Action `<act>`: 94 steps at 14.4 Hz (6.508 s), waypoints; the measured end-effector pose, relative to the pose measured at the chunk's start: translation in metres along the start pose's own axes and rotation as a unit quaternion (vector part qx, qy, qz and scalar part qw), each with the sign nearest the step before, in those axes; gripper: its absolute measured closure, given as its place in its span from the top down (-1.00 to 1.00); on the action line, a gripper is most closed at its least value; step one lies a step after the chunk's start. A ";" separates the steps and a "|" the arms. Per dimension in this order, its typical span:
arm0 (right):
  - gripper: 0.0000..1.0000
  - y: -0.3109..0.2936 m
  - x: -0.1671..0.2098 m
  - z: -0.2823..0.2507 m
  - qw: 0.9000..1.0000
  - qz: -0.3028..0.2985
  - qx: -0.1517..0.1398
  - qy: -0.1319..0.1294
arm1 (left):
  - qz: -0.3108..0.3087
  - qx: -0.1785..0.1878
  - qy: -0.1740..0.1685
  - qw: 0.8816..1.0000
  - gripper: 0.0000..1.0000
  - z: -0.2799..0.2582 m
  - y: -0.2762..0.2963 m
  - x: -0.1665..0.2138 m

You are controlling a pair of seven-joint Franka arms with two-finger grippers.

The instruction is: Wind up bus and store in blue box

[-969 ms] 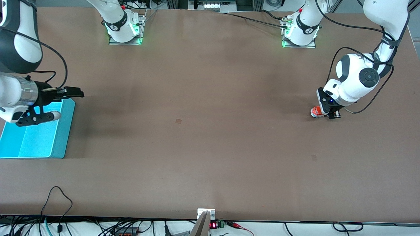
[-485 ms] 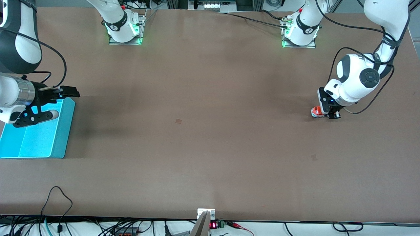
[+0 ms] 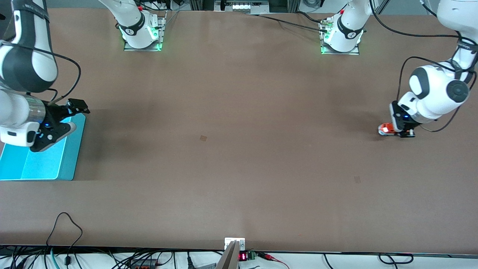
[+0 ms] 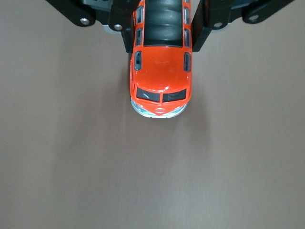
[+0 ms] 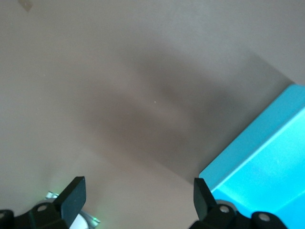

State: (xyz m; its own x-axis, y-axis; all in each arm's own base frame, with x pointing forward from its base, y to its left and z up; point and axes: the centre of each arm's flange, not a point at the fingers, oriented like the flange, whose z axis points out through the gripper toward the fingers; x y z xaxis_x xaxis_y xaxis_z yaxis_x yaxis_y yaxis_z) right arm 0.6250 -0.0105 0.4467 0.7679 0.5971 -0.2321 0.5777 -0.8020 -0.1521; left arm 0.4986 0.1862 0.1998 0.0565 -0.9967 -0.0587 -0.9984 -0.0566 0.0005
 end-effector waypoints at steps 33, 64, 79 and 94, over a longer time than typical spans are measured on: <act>1.00 0.009 -0.004 0.087 0.976 -0.218 -0.025 0.018 | -0.113 -0.136 -0.002 0.984 1.00 -0.150 -0.040 0.001; 1.00 0.037 -0.035 0.091 0.982 -0.186 0.000 0.009 | -0.575 -0.153 -0.070 0.800 1.00 -0.331 -0.032 0.121; 1.00 0.059 -0.065 0.179 0.929 -0.355 -0.103 0.032 | -0.651 -0.050 -0.042 0.756 1.00 -0.389 -0.054 0.191; 1.00 0.057 -0.058 0.249 0.919 -0.376 -0.111 0.040 | -0.678 -0.055 -0.008 0.733 1.00 -0.413 -0.045 0.184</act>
State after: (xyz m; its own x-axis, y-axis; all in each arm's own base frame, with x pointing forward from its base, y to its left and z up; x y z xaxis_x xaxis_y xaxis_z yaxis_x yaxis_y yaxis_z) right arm 0.5448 -0.0950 0.2123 0.1401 0.9877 -0.0691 0.9890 -0.1430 -0.0387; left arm 0.5559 -0.0192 0.6009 0.9957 -0.0199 -0.0905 -0.0190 -0.9998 0.0112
